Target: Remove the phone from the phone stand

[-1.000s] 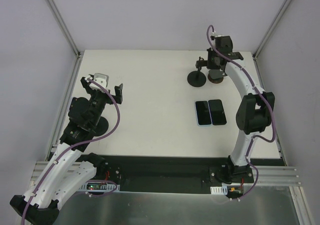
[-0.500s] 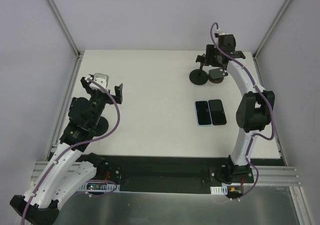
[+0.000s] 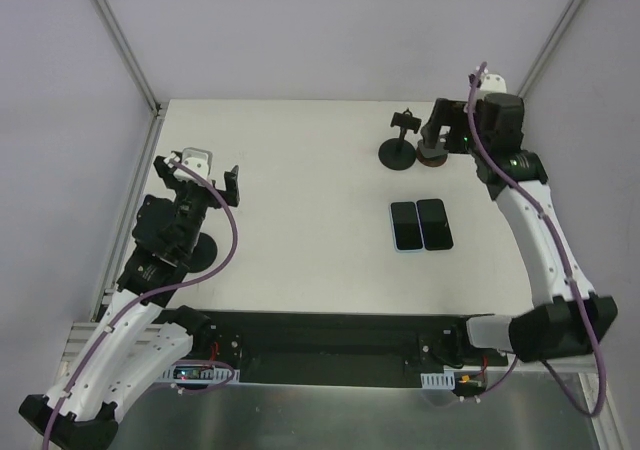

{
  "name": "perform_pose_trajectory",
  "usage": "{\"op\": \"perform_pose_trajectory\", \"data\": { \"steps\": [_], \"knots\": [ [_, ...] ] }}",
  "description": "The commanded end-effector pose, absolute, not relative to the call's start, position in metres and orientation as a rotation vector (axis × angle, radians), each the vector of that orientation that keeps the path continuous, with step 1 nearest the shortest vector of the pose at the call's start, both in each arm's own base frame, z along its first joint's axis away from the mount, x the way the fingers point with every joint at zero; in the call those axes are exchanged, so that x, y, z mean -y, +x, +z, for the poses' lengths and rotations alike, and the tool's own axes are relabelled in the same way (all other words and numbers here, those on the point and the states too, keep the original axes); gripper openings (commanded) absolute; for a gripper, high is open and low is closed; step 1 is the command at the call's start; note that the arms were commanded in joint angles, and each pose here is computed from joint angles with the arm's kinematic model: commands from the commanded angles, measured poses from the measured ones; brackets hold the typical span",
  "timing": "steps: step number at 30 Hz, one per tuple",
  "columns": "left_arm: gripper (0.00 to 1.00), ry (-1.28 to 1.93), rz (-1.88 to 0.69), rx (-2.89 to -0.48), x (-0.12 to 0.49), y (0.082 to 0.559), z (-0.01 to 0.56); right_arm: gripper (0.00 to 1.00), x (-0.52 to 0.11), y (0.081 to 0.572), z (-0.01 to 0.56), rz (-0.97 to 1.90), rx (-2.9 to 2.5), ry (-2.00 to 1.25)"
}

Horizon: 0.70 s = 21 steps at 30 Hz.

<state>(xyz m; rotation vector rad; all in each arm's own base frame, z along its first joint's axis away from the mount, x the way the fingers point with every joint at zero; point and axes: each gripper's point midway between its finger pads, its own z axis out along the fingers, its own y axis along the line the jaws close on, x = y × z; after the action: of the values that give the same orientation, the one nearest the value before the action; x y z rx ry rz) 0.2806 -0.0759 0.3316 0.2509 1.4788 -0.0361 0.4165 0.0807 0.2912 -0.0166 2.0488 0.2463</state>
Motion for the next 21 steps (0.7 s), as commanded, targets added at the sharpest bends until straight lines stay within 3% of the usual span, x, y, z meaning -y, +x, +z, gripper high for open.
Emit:
{"op": "perform_pose_trajectory", "data": {
  "steps": [1,9,21],
  "knots": [
    [0.96,0.201,0.053,-1.418,0.059,0.281,0.346,1.00,-0.084,0.372,0.317,0.321,-1.913,0.010],
    [0.96,0.095,0.142,-1.459,0.032,0.292,0.342,0.96,-0.116,0.307,0.275,0.501,-1.931,-0.089],
    [0.95,-0.319,0.268,-1.593,-0.067,0.286,0.323,0.96,-0.169,0.255,0.242,0.734,-1.988,-0.323]
  ]
}}
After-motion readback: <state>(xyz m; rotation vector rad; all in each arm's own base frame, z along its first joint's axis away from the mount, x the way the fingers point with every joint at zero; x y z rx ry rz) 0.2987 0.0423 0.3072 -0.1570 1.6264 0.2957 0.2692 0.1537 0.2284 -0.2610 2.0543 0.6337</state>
